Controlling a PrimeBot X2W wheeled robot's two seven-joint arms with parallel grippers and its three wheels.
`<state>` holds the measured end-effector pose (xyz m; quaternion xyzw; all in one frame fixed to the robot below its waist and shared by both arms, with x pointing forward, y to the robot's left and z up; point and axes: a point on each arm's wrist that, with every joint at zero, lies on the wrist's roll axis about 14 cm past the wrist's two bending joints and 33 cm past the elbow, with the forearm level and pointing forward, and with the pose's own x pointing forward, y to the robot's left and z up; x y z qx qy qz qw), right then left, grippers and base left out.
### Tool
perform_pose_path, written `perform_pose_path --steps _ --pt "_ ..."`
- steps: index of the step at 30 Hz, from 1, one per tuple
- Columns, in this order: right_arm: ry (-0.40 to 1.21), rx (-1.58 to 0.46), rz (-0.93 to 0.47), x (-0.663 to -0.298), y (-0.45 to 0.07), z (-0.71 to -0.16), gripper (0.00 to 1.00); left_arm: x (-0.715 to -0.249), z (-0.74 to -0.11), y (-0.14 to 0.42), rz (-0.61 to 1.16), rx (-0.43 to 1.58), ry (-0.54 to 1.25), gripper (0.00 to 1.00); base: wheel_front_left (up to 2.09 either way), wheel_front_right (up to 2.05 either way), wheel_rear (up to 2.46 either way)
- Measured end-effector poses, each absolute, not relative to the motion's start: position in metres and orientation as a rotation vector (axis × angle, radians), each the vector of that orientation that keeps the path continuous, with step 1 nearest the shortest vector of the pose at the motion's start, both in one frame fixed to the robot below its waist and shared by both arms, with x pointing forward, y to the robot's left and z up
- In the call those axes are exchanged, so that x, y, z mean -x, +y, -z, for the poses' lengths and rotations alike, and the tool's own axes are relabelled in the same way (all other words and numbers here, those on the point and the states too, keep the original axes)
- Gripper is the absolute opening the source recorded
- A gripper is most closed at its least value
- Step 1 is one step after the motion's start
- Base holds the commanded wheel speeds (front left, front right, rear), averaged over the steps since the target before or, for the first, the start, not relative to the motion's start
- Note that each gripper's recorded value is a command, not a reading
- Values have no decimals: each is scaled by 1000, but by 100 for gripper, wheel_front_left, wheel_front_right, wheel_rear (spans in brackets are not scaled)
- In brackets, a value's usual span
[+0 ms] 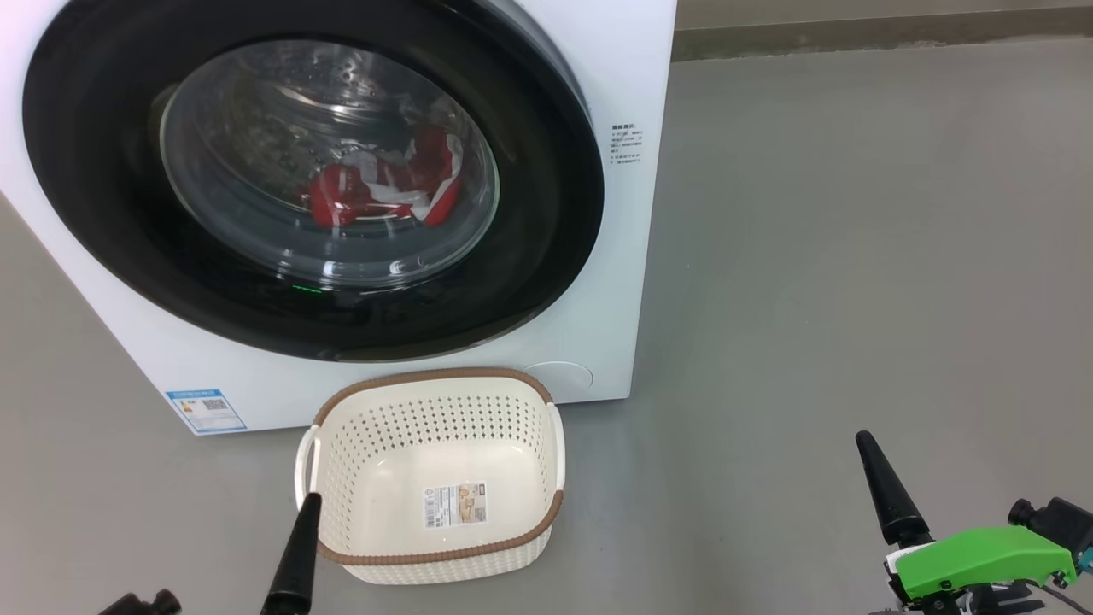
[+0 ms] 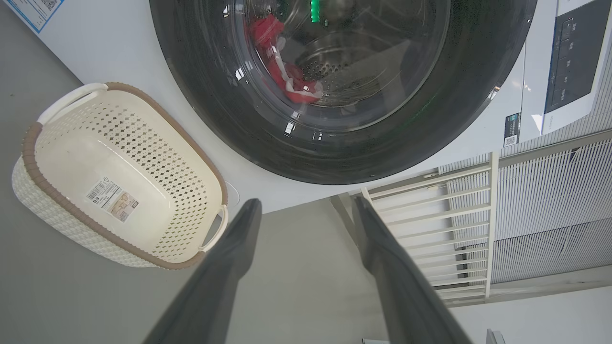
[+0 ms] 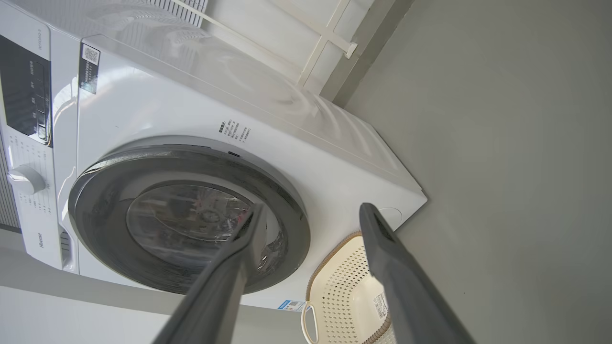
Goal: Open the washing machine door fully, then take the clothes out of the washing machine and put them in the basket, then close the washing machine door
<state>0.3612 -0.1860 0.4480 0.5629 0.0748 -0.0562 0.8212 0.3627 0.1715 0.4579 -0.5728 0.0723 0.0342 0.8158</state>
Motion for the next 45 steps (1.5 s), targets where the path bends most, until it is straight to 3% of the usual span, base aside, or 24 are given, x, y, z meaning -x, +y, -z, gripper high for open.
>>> perform_pose_path --steps 45 --pt "48 -692 16 -375 -177 -483 100 -377 -486 166 11 695 51 100 0 0 0"
